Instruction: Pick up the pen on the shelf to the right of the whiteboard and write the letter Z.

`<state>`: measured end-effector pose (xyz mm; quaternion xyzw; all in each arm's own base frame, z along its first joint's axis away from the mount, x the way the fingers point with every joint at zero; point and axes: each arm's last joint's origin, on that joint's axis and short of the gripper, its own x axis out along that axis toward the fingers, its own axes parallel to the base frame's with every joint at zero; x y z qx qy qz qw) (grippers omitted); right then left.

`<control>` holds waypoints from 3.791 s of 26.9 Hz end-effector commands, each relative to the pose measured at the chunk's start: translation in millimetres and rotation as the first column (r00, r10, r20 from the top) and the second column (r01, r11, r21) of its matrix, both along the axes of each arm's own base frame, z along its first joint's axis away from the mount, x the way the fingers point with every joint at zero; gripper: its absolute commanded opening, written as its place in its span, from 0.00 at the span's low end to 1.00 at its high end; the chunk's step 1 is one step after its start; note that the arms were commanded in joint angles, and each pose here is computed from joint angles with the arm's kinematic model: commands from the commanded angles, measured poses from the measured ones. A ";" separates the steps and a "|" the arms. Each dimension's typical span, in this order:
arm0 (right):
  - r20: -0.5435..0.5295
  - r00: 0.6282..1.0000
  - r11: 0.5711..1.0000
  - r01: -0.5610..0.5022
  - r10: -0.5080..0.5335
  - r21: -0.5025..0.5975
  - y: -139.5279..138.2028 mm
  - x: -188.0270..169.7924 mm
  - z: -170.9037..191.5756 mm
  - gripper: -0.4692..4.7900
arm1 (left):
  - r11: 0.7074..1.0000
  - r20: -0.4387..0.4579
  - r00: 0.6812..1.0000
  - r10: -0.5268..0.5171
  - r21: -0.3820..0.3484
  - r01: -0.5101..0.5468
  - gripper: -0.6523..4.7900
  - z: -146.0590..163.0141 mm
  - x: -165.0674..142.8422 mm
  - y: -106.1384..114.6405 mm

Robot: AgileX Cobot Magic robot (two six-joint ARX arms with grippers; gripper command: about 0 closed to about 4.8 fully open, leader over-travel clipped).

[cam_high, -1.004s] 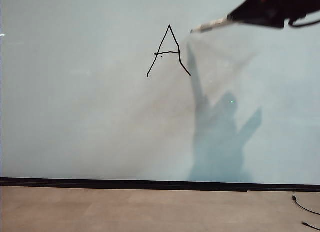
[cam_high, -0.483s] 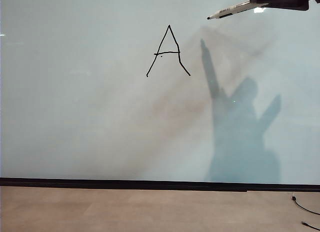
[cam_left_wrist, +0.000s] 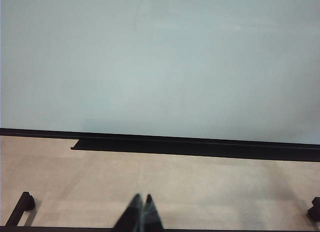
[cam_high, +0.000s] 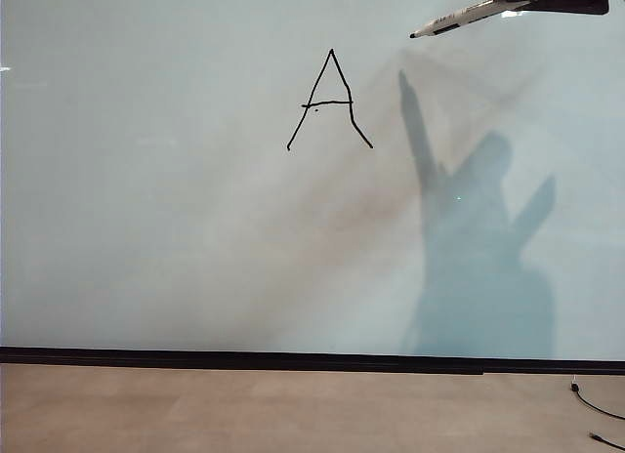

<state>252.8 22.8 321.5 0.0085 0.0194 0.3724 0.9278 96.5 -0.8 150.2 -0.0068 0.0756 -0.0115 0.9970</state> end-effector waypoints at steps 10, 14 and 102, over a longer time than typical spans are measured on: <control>-0.020 0.995 0.994 0.093 -0.094 -0.053 11.7 -16.1 8.8 0.07 | 1.000 0.013 1.000 -0.001 0.004 0.001 0.11 1.7 0.1 0.0; -0.016 0.993 0.991 0.117 -0.118 -0.063 20.4 -16.6 8.6 0.07 | 1.000 0.013 1.000 -0.001 0.004 0.001 0.11 1.8 0.1 0.0; -0.039 0.989 0.952 0.128 -0.144 -0.277 26.4 -13.3 -8.3 0.07 | 1.000 0.013 1.000 -0.001 0.004 0.001 0.11 1.7 0.1 0.0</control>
